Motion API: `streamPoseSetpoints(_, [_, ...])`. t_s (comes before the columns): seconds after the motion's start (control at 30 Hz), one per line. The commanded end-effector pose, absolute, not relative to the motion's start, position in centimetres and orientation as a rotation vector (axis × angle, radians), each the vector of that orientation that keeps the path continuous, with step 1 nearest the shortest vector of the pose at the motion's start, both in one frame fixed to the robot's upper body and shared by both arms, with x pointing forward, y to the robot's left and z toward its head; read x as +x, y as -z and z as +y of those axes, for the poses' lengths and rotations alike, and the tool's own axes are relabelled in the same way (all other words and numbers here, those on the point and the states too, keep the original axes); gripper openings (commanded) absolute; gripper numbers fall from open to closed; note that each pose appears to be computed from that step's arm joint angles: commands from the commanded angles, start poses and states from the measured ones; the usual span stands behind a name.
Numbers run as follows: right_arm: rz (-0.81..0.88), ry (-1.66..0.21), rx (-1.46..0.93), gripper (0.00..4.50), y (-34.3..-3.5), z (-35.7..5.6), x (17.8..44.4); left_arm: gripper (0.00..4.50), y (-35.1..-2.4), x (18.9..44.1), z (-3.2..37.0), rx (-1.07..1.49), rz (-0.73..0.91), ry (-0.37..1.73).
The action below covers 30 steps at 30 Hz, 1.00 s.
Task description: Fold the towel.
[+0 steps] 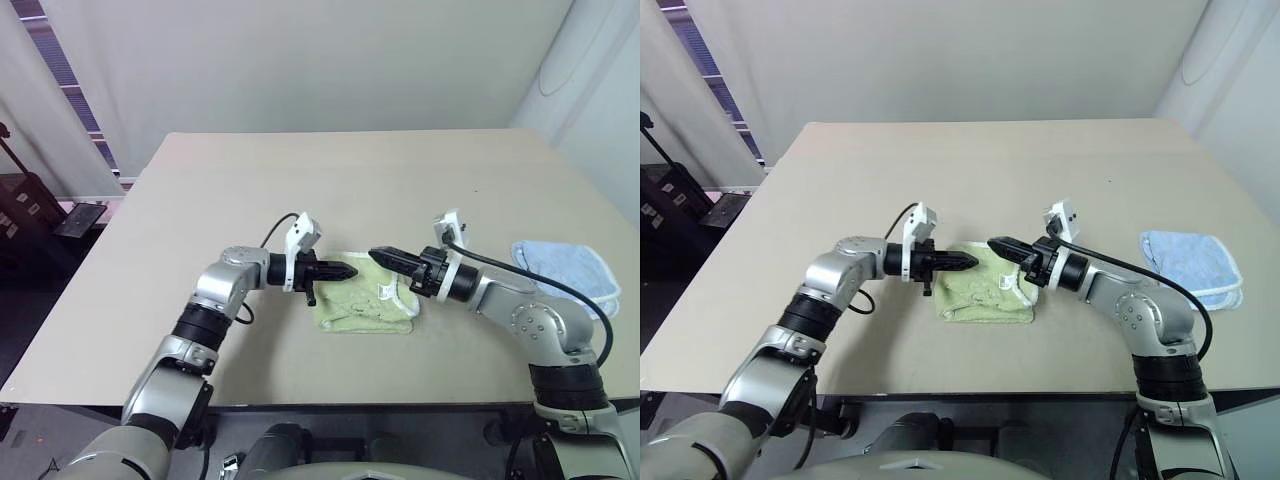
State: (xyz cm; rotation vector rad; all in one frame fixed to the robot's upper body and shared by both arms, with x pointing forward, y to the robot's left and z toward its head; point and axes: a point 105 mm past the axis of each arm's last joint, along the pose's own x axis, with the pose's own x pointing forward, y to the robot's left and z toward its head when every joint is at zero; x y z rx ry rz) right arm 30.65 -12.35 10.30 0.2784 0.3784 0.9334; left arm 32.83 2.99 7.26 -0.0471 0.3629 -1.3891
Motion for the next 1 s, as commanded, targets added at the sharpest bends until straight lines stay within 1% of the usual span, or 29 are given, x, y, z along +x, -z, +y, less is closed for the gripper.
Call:
streamPoseSetpoints(0.03, [0.502, -0.945, 0.191, 0.0, -6.5, -12.0, 29.5, 0.03, -4.1, 31.7, 3.8, 0.06, 0.408, 1.406])
streamPoseSetpoints(0.13, [0.569, -0.902, 0.103, 0.0, -4.2, -12.8, 29.2, 0.03, -3.1, 31.0, 4.2, 0.038, 0.43, 1.41])
streamPoseSetpoints(0.17, [0.581, -0.87, 0.073, 0.0, -3.6, -13.3, 29.4, 0.03, -3.1, 30.9, 4.0, 0.029, 0.404, 1.412])
streamPoseSetpoints(0.23, [0.577, -0.844, 0.072, 0.0, -3.4, -13.7, 29.8, 0.03, -3.7, 30.8, 3.7, -0.004, 0.357, 1.43])
streamPoseSetpoints(0.37, [0.534, -0.883, 0.1, 0.0, -5.1, -13.7, 29.9, 0.03, -6.8, 31.3, 3.2, -0.142, 0.233, 1.448])
streamPoseSetpoints(0.5, [0.402, -0.94, 0.142, 0.0, -8.6, -13.7, 29.8, 0.03, -9.6, 31.3, 4.7, -0.232, 0.26, 1.484])
streamPoseSetpoints(0.53, [0.386, -0.949, 0.15, 0.0, -9.1, -13.6, 29.7, 0.03, -10.1, 31.3, 4.9, -0.252, 0.266, 1.489])
streamPoseSetpoints(0.57, [0.376, -0.957, 0.157, 0.18, -9.5, -13.5, 29.6, 0.0, -10.6, 31.2, 5.2, -0.264, 0.267, 1.495])
streamPoseSetpoints(0.67, [0.322, -0.98, 0.183, 0.92, -11.3, -13.3, 29.5, 0.61, -12.2, 30.8, 7.2, -0.298, 0.295, 1.499])
streamPoseSetpoints(0.7, [0.312, -0.982, 0.19, 1.34, -11.6, -13.3, 29.5, 0.97, -12.5, 30.8, 7.6, -0.306, 0.305, 1.491])
streamPoseSetpoints(0.77, [0.316, -0.988, 0.193, 2.0, -12.0, -13.4, 29.2, 1.64, -12.5, 30.5, 9.0, -0.313, 0.378, 1.465])
streamPoseSetpoints(0.8, [0.319, -0.999, 0.199, 2.45, -12.2, -13.4, 28.9, 2.07, -12.5, 30.5, 9.7, -0.328, 0.419, 1.445])
streamPoseSetpoints(0.9, [0.322, -0.977, 0.247, 3.45, -12.7, -14.0, 29.0, 3.09, -12.7, 30.8, 11.4, -0.442, 0.518, 1.364])
streamPoseSetpoints(0.97, [0.368, -0.953, 0.261, 4.24, -12.3, -14.5, 29.1, 3.87, -11.4, 30.9, 12.3, -0.489, 0.622, 1.283])
streamPoseSetpoints(1.0, [0.381, -0.945, 0.258, 4.5, -12.2, -14.7, 29.1, 4.26, -11.0, 30.5, 12.4, -0.526, 0.674, 1.276])
